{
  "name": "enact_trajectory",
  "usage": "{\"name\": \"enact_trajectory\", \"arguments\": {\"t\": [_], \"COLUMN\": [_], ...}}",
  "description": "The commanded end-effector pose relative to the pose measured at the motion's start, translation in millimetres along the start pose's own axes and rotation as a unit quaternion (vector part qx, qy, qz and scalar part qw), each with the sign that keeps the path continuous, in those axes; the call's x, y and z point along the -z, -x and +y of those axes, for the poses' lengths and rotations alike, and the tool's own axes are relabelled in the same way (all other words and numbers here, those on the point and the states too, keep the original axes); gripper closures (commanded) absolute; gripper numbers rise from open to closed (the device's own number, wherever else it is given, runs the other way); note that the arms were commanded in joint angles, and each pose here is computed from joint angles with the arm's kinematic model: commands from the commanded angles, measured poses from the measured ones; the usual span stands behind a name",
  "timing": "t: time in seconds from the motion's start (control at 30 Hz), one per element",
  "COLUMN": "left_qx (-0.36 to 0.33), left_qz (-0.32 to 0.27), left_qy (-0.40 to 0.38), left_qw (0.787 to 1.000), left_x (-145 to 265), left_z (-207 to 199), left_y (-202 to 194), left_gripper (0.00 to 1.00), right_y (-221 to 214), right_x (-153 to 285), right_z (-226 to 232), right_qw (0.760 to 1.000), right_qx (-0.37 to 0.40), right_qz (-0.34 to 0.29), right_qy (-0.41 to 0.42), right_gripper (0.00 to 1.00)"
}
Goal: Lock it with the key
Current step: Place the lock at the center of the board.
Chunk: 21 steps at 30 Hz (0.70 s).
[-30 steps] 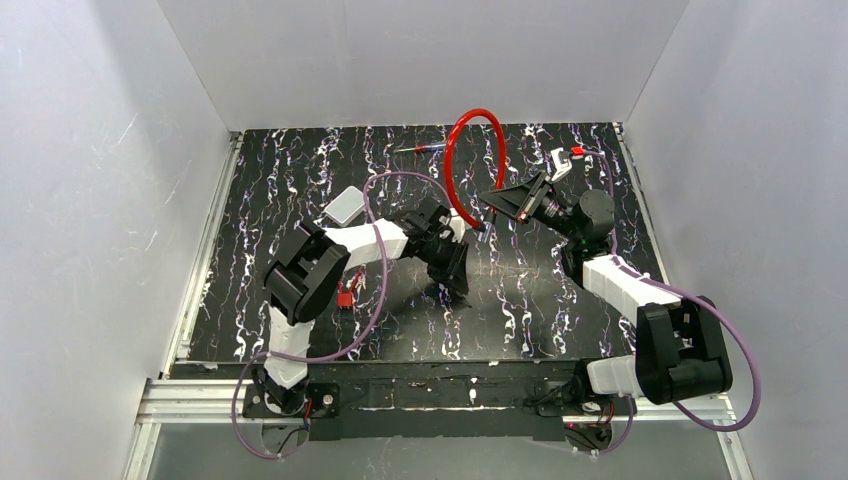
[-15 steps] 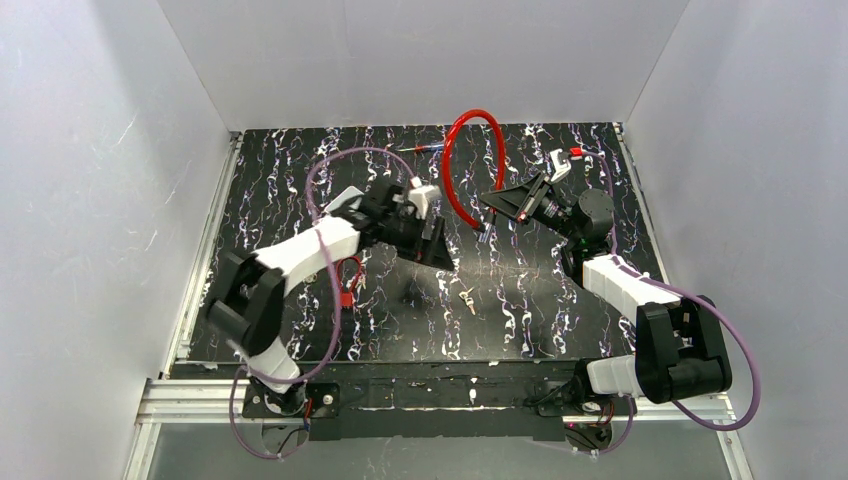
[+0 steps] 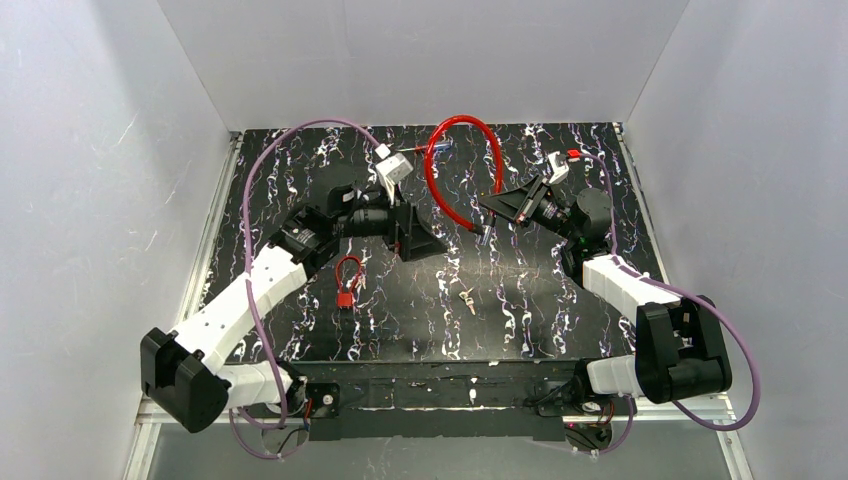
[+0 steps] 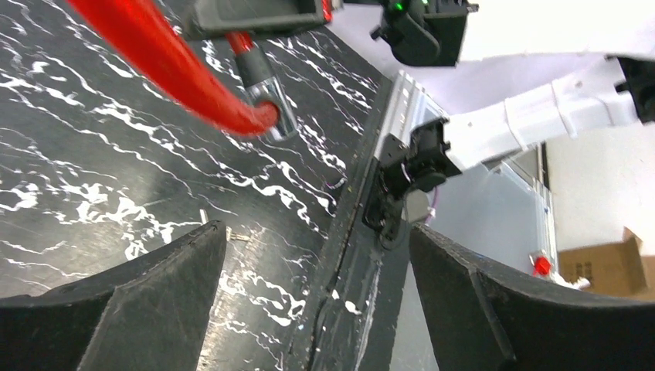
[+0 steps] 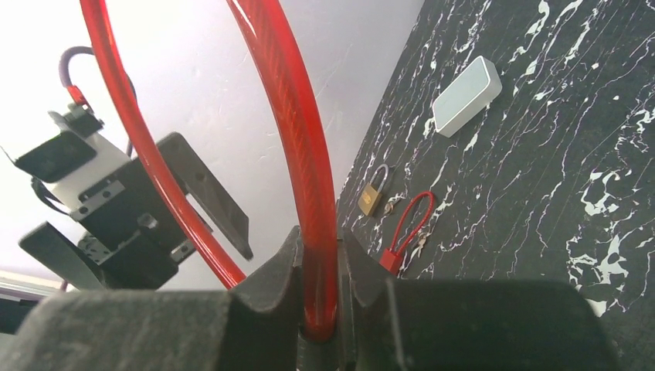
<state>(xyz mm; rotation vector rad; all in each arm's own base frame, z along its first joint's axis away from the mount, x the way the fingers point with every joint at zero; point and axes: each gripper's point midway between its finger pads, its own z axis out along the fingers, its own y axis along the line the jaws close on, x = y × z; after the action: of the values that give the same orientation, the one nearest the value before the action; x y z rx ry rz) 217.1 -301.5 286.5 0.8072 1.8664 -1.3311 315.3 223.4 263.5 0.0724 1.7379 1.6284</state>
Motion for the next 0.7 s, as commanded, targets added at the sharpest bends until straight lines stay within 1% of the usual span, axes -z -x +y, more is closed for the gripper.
{"name": "enact_trajectory", "arguments": {"t": [0.0, 0.2, 0.27, 0.33, 0.47, 0.57, 0.6, 0.67], "left_qx": [-0.009, 0.022, 0.020, 0.014, -0.007, -0.019, -0.022, -0.023], "left_qz": [-0.033, -0.054, -0.060, -0.072, -0.102, -0.119, -0.121, -0.125], "left_qy": [0.061, 0.117, 0.121, 0.119, 0.132, 0.153, 0.158, 0.161], "left_qw": [0.998, 0.991, 0.991, 0.990, 0.986, 0.981, 0.980, 0.979], "left_x": [0, -8, -10, -10, -2, 9, 13, 18], "left_z": [14, 39, 40, 38, 37, 42, 43, 45], "left_y": [33, 50, 58, 69, 100, 117, 120, 123], "left_gripper": [0.16, 0.24, 0.28, 0.35, 0.65, 0.98, 1.00, 1.00], "right_y": [6, -1, -4, -6, -12, -20, -22, -25], "right_x": [3, 6, 7, 8, 9, 12, 12, 13], "right_z": [22, 27, 26, 23, 15, 3, -1, -5], "right_qw": [0.999, 0.998, 0.998, 0.998, 0.998, 0.998, 0.998, 0.997], "right_qx": [0.042, 0.048, 0.049, 0.051, 0.054, 0.058, 0.058, 0.059], "right_qz": [-0.010, -0.001, 0.002, 0.005, 0.018, 0.032, 0.036, 0.039], "right_qy": [0.033, 0.041, 0.040, 0.036, 0.021, 0.004, -0.001, -0.007], "right_gripper": [0.99, 0.99, 0.99, 0.99, 0.99, 0.99, 0.99, 0.99]}}
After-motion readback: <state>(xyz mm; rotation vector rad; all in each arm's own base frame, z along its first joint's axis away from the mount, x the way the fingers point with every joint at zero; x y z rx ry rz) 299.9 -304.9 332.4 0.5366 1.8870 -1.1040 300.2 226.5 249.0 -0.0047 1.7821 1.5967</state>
